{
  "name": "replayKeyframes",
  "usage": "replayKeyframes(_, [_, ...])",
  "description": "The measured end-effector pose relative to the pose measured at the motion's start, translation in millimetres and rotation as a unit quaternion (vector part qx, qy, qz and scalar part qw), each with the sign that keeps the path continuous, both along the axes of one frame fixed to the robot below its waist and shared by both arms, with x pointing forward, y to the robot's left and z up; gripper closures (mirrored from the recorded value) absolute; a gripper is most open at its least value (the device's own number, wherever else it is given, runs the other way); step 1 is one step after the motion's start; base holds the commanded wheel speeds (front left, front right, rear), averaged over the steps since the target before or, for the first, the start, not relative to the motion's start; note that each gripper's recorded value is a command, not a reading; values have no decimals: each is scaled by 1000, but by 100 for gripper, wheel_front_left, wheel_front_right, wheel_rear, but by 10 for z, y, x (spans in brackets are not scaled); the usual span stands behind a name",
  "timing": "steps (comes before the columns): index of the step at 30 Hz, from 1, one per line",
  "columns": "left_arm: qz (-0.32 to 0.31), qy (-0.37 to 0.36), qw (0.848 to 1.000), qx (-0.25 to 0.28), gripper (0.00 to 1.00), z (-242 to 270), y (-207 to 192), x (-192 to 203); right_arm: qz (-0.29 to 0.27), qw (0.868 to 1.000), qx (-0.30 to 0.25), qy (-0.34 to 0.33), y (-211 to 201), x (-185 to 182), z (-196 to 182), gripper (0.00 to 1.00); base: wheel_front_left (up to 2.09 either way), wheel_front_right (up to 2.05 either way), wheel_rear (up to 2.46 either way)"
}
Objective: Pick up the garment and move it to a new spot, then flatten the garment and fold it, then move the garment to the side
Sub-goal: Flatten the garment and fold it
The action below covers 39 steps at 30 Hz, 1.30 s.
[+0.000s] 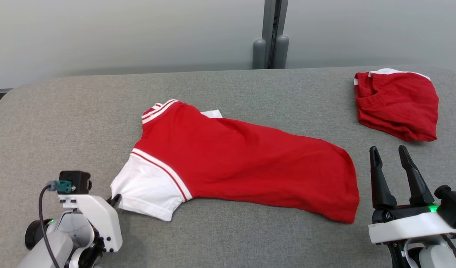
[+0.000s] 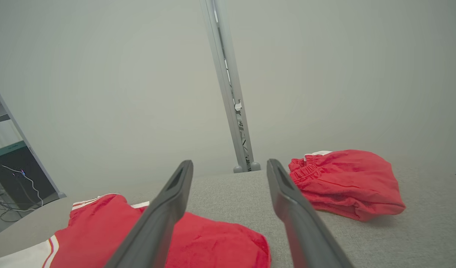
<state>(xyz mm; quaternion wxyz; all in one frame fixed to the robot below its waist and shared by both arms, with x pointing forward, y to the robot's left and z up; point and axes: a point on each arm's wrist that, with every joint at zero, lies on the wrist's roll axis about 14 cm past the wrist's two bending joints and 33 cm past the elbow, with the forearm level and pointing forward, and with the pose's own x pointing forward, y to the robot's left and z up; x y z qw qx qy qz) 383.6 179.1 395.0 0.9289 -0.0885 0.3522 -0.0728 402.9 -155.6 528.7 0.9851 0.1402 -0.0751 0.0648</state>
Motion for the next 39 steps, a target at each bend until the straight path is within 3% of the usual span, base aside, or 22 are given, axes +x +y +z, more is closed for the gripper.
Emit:
replayKeyframes(9, [45, 40, 998, 4, 100, -55, 172, -420, -5, 1000, -2, 12, -45, 2, -83, 0, 0, 0, 0])
replayKeyframes(20, [63, 61, 996, 6, 100, -49, 186, -627, -12, 1000, -4, 15, -109, -8, -100, 0, 0, 0, 0])
replayKeyframes(21, [62, 60, 996, 4, 73, -43, 174, -636, -13, 1000, -5, 15, -113, -8, -99, 0, 0, 0, 0])
replayKeyframes(22, [63, 56, 996, 4, 12, -23, 167, -628, -13, 1000, -5, 15, -115, -9, -97, 0, 0, 0, 0])
replayKeyframes(23, [63, 47, 997, 4, 0, 15, 158, -606, -13, 1000, -5, 14, -116, -12, -92, 0, 0, 0, 0])
replayKeyframes(31, [75, -24, 997, 21, 0, 328, 197, -442, -13, 1000, -14, 6, -151, -34, -35, 0, 0, 0, 0])
replayKeyframes(39, [77, -157, 984, 32, 0, 750, 166, -239, -12, 999, -32, -17, -199, -69, 124, 0, 0, 0, 0])
